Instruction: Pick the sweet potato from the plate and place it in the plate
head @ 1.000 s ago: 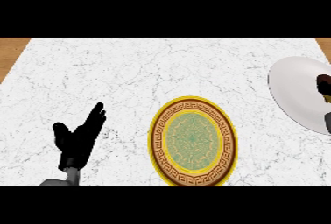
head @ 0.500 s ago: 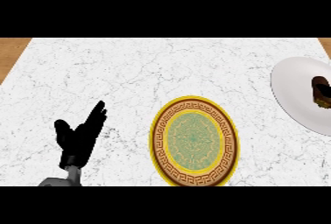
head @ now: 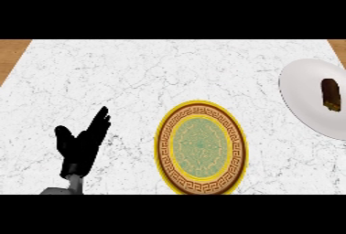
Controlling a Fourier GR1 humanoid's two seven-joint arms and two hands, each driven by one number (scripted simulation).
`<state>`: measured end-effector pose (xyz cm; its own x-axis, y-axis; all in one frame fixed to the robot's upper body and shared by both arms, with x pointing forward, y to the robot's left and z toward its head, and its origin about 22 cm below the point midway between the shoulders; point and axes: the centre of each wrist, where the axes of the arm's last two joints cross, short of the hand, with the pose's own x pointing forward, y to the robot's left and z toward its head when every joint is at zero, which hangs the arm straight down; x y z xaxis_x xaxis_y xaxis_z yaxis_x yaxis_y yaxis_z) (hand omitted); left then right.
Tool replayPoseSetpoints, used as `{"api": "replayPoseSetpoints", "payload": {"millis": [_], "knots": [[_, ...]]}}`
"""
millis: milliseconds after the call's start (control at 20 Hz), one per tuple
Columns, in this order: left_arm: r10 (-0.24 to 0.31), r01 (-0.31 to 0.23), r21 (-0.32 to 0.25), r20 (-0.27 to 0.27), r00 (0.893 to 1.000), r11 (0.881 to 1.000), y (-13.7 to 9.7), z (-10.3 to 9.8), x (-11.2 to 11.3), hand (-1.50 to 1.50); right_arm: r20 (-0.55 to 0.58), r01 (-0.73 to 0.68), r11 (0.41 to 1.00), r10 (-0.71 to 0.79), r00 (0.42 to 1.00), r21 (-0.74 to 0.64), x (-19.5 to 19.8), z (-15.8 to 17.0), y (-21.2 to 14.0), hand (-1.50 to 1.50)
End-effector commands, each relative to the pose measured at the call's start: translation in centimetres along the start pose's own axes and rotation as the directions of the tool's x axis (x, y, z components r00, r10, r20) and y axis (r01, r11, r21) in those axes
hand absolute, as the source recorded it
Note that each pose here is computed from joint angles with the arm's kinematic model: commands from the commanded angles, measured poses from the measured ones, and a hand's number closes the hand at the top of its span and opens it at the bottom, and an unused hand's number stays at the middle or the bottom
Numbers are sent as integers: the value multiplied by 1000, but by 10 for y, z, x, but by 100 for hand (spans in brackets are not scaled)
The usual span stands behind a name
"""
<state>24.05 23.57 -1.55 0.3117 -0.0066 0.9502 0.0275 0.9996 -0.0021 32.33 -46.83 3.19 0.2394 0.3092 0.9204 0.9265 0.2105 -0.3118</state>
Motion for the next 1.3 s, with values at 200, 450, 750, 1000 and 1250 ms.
{"api": "replayPoseSetpoints", "payload": {"millis": [200, 450, 750, 1000, 1250], "knots": [[-6, 8, 35, -63, 998, 999, 10, 2, -6, 0, -28, 163, 972, -160, 987, 168, -32, 11, -31, -150], [14, -12, 42, -69, 998, 999, 13, -5, -12, 0, -36, 169, 946, -165, 986, 276, -75, 44, -57, -150], [12, -9, 48, -69, 998, 999, 14, 19, -33, 0, -7, 75, 942, -77, 997, 327, -66, 84, -92, -150], [12, -9, 38, -64, 998, 999, 14, -5, -13, 0, -25, 30, 949, -24, 999, 313, -64, 117, -111, -150], [-10, 13, 41, -66, 998, 999, -4, -6, -19, 0, -13, 18, 951, -14, 1000, 309, -61, 142, -138, -150]]}}
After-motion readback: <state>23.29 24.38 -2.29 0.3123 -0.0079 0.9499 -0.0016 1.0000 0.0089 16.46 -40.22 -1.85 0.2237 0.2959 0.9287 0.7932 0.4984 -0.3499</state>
